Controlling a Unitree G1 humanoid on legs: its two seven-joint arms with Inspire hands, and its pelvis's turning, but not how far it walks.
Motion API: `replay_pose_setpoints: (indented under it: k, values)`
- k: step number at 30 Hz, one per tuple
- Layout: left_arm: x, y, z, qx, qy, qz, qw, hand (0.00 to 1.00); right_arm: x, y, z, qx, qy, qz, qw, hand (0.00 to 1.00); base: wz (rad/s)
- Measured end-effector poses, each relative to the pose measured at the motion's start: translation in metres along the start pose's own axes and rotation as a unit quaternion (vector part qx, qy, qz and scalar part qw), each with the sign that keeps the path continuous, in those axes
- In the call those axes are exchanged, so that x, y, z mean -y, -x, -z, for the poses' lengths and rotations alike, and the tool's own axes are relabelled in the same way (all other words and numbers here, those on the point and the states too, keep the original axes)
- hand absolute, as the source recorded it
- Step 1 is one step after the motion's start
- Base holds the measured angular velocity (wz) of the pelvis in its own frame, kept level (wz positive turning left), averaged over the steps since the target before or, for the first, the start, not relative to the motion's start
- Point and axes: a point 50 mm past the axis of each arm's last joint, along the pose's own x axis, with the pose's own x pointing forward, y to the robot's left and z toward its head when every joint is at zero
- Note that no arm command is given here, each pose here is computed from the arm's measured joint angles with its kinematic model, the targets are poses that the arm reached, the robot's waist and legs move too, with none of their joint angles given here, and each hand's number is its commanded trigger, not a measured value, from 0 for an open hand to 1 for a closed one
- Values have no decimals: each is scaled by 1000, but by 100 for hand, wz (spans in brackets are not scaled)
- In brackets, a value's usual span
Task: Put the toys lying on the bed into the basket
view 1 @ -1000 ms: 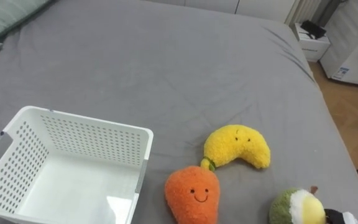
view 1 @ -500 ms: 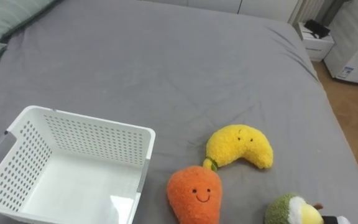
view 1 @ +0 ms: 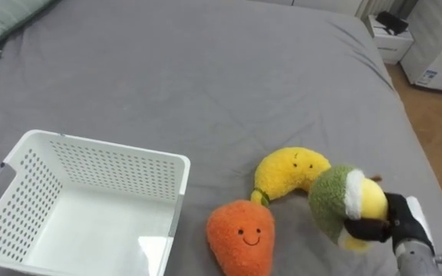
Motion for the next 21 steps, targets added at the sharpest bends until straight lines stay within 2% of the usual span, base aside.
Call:
replay_pose_setpoints:
  k: [9,17,21]
  values:
    - [-2,2,8,-6,-3,-14,1000,0,12,6,-56,119,-18,8,993,100,0]
    - [-1,1,6,-3,-3,-18,1000,0,17,15,-89,190,-28,-4,981,100,0]
    - [3,2,2,3,-5,-12,1000,0,11,16,-100,211,-9,-17,977,100,0]
